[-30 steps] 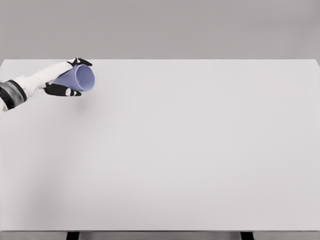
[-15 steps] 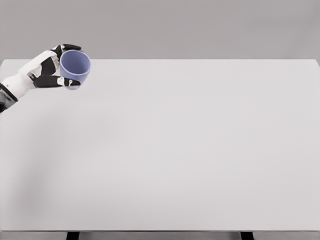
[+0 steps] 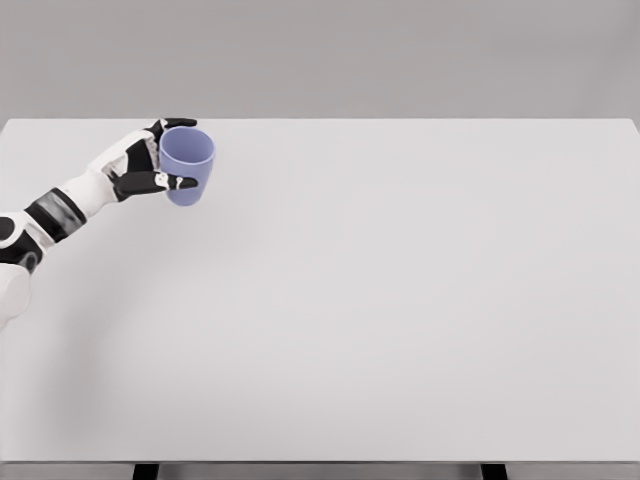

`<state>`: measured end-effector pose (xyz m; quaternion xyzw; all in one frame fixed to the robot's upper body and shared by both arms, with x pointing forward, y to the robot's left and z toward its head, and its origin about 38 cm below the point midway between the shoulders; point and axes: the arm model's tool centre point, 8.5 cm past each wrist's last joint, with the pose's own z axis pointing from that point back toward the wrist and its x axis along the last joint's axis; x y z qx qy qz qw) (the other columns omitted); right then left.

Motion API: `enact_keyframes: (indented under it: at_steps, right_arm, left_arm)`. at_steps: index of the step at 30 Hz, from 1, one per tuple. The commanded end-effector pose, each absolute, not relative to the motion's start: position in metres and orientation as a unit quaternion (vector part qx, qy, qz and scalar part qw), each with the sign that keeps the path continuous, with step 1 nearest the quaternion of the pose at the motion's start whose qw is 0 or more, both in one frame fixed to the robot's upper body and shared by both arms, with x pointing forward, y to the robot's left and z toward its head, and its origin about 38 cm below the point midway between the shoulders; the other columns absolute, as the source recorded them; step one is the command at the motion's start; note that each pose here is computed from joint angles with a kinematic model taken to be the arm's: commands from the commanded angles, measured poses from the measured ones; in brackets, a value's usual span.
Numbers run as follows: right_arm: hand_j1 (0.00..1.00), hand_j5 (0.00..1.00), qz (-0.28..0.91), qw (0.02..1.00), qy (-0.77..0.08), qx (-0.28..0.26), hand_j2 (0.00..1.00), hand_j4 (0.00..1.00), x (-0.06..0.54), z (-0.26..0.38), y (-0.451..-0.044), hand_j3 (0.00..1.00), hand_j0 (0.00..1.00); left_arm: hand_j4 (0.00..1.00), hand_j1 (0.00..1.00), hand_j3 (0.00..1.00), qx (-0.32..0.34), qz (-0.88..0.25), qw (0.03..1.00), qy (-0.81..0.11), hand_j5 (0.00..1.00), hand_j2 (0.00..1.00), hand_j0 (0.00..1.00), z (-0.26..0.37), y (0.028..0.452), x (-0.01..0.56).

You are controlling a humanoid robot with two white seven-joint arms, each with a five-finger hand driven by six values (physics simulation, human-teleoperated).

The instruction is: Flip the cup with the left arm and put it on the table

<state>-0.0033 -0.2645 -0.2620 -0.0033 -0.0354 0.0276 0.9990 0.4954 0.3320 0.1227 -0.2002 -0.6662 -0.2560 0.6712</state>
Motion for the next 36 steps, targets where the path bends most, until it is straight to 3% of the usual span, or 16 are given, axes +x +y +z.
enact_keyframes:
  at_steps: [1, 12, 17, 23, 36]
  right_arm:
    - [1.0, 1.0, 0.028, 0.999, -0.035, -0.003, 1.0, 1.0, -0.003, -0.262, -0.265, 1.0, 1.0]
    - [1.0, 1.0, 0.028, 0.999, -0.036, -0.003, 1.0, 1.0, -0.002, -0.262, -0.265, 1.0, 1.0]
    - [1.0, 1.0, 0.028, 0.999, -0.036, -0.003, 1.0, 1.0, -0.002, -0.262, -0.265, 1.0, 1.0]
    - [1.0, 1.0, 0.028, 0.999, -0.036, -0.002, 1.0, 1.0, -0.002, -0.262, -0.264, 1.0, 1.0]
    - [1.0, 1.0, 0.028, 0.999, -0.035, -0.003, 1.0, 1.0, -0.003, -0.262, -0.265, 1.0, 1.0]
  left_arm:
    - [0.59, 0.59, 0.59, -0.215, -0.237, 0.677, -0.662, 0.59, 0.59, 0.59, 0.12, 0.327, 0.497]
    - [0.68, 0.68, 0.68, -0.221, -0.233, 0.685, -0.654, 0.68, 0.68, 0.68, 0.104, 0.323, 0.49]
    - [0.9, 0.9, 0.9, -0.224, -0.236, 0.682, -0.655, 0.9, 0.9, 0.9, 0.101, 0.319, 0.487]
    - [0.99, 0.99, 0.99, -0.222, -0.24, 0.674, -0.663, 0.99, 0.99, 0.99, 0.104, 0.32, 0.487]
    - [1.0, 1.0, 1.0, -0.231, -0.276, 0.63, -0.689, 1.0, 1.0, 1.0, 0.136, 0.313, 0.481]
